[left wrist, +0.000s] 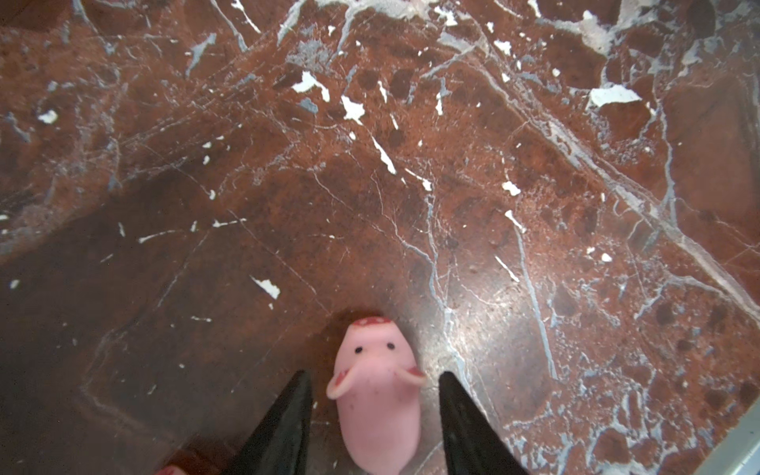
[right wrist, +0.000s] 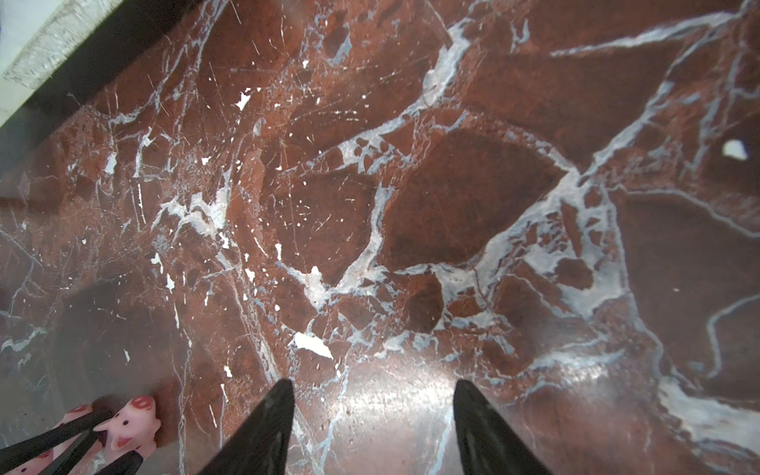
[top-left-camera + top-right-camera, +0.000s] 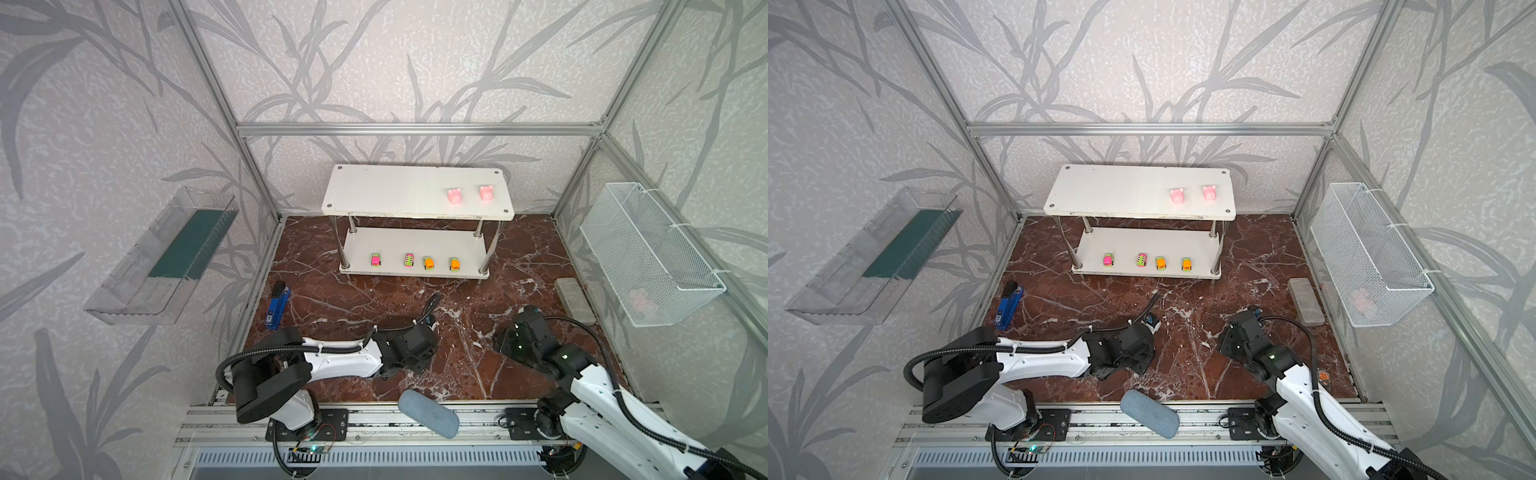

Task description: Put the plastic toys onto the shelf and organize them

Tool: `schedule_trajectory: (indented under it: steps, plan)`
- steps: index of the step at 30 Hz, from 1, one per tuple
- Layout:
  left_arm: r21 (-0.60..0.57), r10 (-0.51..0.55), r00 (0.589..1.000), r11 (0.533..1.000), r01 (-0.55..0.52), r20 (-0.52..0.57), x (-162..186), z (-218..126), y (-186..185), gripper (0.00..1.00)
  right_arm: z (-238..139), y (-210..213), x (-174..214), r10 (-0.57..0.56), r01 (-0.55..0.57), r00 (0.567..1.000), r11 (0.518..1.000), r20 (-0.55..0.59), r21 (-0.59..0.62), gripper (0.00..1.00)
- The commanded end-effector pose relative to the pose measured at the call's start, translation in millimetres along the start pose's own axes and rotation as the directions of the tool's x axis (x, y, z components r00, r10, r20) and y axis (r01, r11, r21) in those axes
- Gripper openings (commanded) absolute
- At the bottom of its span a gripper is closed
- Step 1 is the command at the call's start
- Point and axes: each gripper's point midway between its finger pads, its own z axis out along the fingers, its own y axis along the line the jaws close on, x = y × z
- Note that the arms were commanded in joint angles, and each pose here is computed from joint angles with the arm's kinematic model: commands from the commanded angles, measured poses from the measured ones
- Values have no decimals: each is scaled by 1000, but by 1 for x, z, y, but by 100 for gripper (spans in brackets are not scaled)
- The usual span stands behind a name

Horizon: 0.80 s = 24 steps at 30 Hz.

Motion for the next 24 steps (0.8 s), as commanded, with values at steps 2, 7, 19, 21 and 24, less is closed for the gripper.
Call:
schedule_trajectory:
  steps: [2,7,19,21,24]
  plan:
    - [-21,6,1000,1000,-6,1,-5,3,1,48,5,0,2,-6,6,1000,1000,-11,-14,62]
    - [-27,13,1000,1000,-13,-13,-3,4,2,48,9,-1,3,3,-3,1000,1000,-19,-19,62]
    - [-34,11,999,999,-12,-30,-3,2,2,33,15,-2,5,14,-15,999,1000,-34,-24,62]
    - [-31,11,999,999,-12,-33,-3,2,1,33,16,-2,5,17,-18,999,999,-35,-26,62]
    - [-26,6,1000,1000,-7,-27,-10,-3,-1,30,16,-1,4,18,-19,999,999,-35,-29,62]
